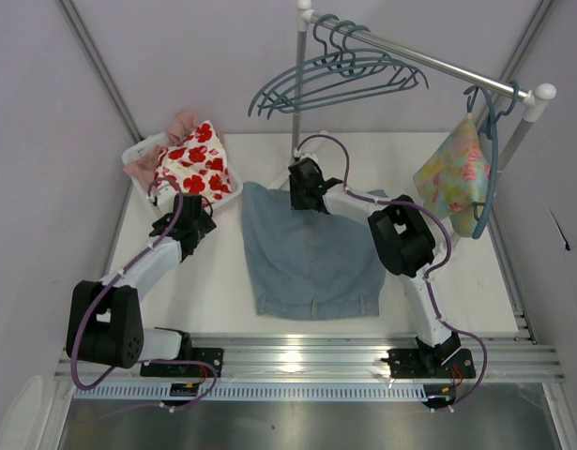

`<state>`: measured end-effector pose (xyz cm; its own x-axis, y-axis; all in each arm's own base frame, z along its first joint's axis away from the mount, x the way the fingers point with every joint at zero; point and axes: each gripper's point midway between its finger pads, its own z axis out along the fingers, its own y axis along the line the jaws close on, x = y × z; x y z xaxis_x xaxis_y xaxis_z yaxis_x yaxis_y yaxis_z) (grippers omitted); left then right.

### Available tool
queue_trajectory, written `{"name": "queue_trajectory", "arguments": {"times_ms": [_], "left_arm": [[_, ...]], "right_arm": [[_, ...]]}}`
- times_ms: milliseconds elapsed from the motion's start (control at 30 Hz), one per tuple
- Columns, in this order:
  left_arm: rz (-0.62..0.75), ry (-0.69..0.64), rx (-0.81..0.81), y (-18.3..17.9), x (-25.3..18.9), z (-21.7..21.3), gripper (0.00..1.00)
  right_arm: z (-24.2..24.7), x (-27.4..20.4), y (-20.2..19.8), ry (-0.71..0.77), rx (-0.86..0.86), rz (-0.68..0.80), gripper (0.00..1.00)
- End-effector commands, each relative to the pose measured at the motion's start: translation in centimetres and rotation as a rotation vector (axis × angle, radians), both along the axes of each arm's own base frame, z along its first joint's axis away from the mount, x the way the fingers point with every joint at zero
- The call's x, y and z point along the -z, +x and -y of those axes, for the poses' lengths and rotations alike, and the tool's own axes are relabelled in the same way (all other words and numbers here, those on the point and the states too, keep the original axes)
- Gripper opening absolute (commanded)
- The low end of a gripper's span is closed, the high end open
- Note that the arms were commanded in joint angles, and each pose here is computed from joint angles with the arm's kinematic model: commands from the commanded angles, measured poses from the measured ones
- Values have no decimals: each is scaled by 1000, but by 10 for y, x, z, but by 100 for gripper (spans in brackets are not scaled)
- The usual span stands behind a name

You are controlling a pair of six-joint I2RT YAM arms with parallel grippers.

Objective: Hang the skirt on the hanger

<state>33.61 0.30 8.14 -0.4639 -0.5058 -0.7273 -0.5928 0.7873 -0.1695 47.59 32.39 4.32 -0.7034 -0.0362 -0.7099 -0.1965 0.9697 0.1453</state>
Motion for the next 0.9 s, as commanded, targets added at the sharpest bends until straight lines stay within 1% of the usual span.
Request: {"name": "queue_trajectory", "arguments": {"times_ms": [0, 133, 200, 233, 267, 333, 367, 400, 433, 667, 867], "left_arm": [[48, 4, -4, 5, -11, -3, 85], [43, 5, -4, 5, -8, -3, 85], [41, 4, -3, 4, -8, -3, 85], [45, 5, -3, 5, -9, -3, 85], [42, 5, -2, 5, -8, -3, 85], [42, 6, -3, 4, -8, -4, 85], [42, 6, -3, 4, -7, -4, 85], [44, 7, -4, 3, -8, -4, 85], [45, 8, -3, 3, -8, -4, 85], [64, 6, -2, 1, -14, -5, 85], [61, -1, 3, -2, -11, -3, 85]], "right_arm": [[0, 6, 5, -54, -5, 1, 42], [5, 15, 4, -99, 10, -4, 42], [8, 21, 3, -121, 16, -14, 40], [9, 21, 3, -130, 22, -11, 37], [11, 21, 3, -136, 29, -14, 26], [13, 21, 3, -145, 36, -10, 18], [14, 20, 4, -144, 38, -7, 7], [14, 18, 4, -142, 41, -4, 2], [14, 17, 4, -142, 41, -4, 0], [8, -20, 9, -74, 41, 57, 0], [13, -52, 20, -33, 58, 119, 0]]}}
